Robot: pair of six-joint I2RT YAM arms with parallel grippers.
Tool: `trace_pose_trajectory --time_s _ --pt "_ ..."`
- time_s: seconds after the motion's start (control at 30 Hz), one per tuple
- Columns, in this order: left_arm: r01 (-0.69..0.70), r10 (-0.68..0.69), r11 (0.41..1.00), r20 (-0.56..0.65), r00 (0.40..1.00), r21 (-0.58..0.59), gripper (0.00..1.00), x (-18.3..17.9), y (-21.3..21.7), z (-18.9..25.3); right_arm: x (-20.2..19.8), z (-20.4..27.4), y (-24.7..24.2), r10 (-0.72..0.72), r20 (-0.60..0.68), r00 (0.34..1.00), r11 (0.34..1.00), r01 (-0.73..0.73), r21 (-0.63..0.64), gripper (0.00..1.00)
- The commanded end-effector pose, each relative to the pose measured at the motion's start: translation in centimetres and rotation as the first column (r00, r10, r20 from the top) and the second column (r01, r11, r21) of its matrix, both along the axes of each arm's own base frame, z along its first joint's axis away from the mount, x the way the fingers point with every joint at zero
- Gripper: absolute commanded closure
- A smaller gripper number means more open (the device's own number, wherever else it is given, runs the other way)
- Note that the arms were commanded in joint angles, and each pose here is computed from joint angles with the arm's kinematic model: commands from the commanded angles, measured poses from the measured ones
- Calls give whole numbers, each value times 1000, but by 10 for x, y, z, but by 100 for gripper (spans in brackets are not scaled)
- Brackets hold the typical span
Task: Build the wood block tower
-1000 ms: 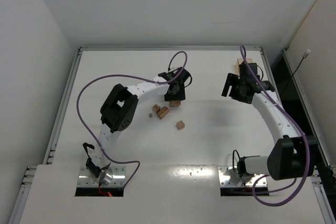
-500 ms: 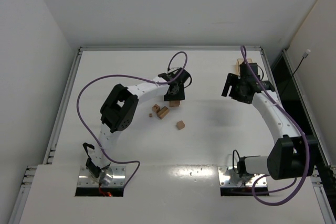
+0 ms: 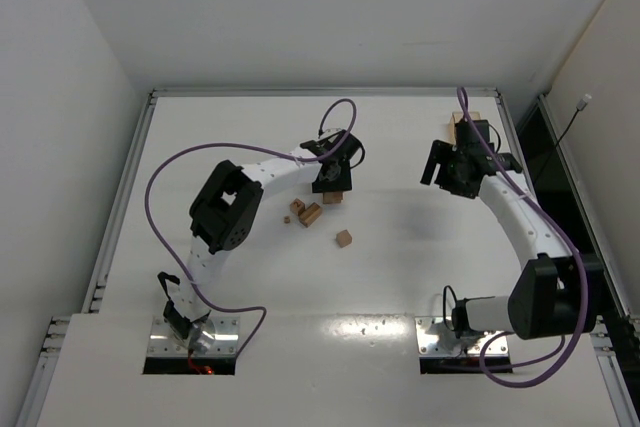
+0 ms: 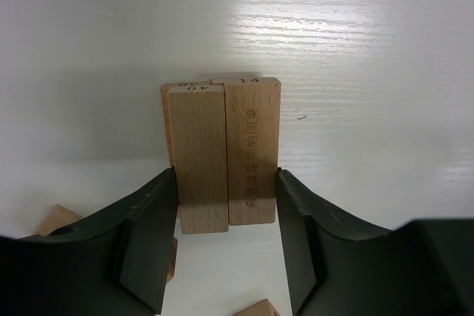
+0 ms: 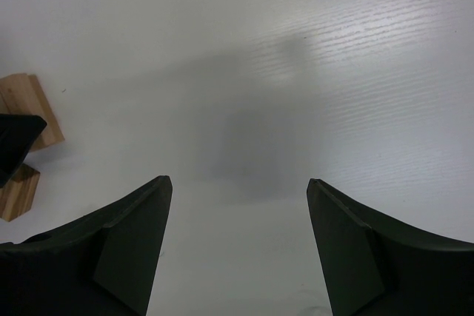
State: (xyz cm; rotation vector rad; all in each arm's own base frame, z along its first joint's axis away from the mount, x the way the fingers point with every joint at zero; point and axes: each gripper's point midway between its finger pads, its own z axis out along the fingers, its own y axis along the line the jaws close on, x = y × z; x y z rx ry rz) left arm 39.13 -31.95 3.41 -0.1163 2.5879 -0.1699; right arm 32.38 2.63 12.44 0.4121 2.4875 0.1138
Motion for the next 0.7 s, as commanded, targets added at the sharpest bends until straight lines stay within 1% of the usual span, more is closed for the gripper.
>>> trace_pose_trajectory --time_s 0.0,0.07,0.1,0.17,0.2,0.27,0.3,0.33,0.43,0.67 --pt "5 -5 1000 -10 1000 20 67 -10 4 0 12 10 1 -11 51 999 1000 10 16 30" --pt "0 0 1000 -3 1000 27 64 -10 6 2 12 10 1 -11 51 999 1000 10 16 30" --pt "0 0 1000 -3 1000 27 56 -10 6 2 13 7 1 -11 42 999 1000 11 16 30" --pt "0 0 1000 4 1000 21 48 -9 5 3 13 7 1 -11 42 999 1000 11 16 30" --pt "0 0 1000 4 1000 21 39 -9 5 3 13 7 1 -11 42 999 1000 11 16 30" --pt "0 0 1000 4 1000 21 28 -9 5 3 13 7 1 -11 42 999 1000 11 16 30" --pt "0 0 1000 4 1000 21 20 -9 5 3 13 7 1 -11 42 999 1000 11 16 30" --pt "0 0 1000 -3 1000 27 16 -11 7 0 13 7 1 -11 42 999 1000 11 16 30" --pt "0 0 1000 4 1000 21 11 -10 6 4 13 7 1 -11 42 999 1000 11 16 30" --pt "7 -8 1000 5 1000 25 11 -9 5 1 13 7 1 -11 42 999 1000 11 16 30"
